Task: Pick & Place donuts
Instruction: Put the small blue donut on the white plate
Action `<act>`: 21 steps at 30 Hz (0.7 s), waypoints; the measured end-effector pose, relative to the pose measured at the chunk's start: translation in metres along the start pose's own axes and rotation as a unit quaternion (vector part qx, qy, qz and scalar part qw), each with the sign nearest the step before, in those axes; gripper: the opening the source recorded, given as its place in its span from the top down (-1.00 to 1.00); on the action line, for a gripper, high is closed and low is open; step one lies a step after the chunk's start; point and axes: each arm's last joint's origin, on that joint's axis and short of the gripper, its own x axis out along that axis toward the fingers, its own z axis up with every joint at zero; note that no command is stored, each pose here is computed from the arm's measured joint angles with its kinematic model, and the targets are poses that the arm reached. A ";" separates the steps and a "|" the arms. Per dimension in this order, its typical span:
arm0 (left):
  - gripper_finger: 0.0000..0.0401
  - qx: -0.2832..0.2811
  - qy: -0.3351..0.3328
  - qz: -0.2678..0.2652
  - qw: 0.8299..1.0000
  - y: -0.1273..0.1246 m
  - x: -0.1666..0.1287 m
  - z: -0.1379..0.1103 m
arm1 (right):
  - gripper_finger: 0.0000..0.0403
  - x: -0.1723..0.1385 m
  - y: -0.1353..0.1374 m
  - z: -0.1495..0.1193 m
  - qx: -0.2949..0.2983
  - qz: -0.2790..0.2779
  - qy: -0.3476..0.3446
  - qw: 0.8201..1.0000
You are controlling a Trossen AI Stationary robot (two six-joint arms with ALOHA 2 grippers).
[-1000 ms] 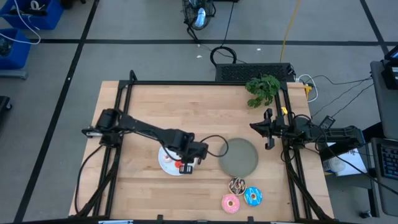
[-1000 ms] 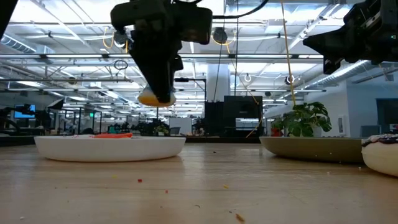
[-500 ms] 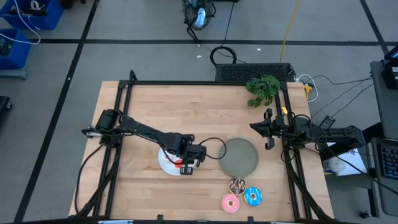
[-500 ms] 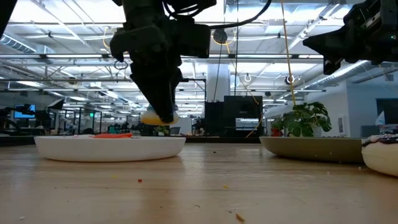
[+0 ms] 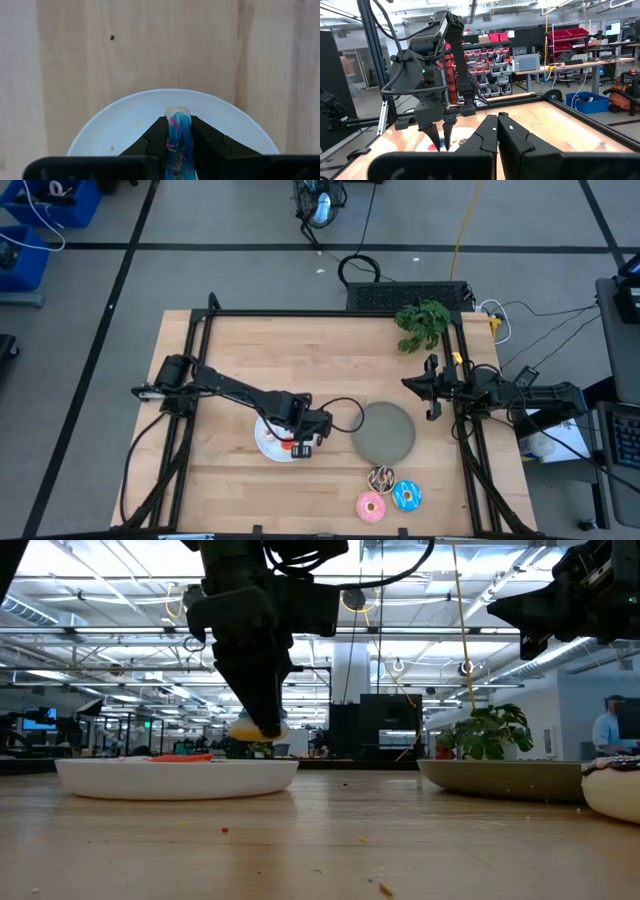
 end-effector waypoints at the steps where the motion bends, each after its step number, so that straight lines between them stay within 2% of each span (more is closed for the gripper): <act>1: 0.64 0.001 -0.001 0.004 1.000 0.000 0.000 0.000 | 1.00 0.000 0.000 0.000 0.000 0.000 0.000 1.000; 8: 0.64 0.001 0.001 0.009 1.000 0.000 0.001 -0.001 | 1.00 0.000 0.000 0.000 0.000 0.000 0.000 1.000; 16: 0.64 -0.006 0.023 0.028 0.999 -0.003 0.013 -0.016 | 1.00 0.000 0.000 0.000 0.000 0.000 0.000 1.000; 21: 0.64 -0.011 0.006 0.026 1.000 -0.001 0.021 -0.019 | 1.00 0.000 0.000 0.000 0.000 0.000 0.000 1.000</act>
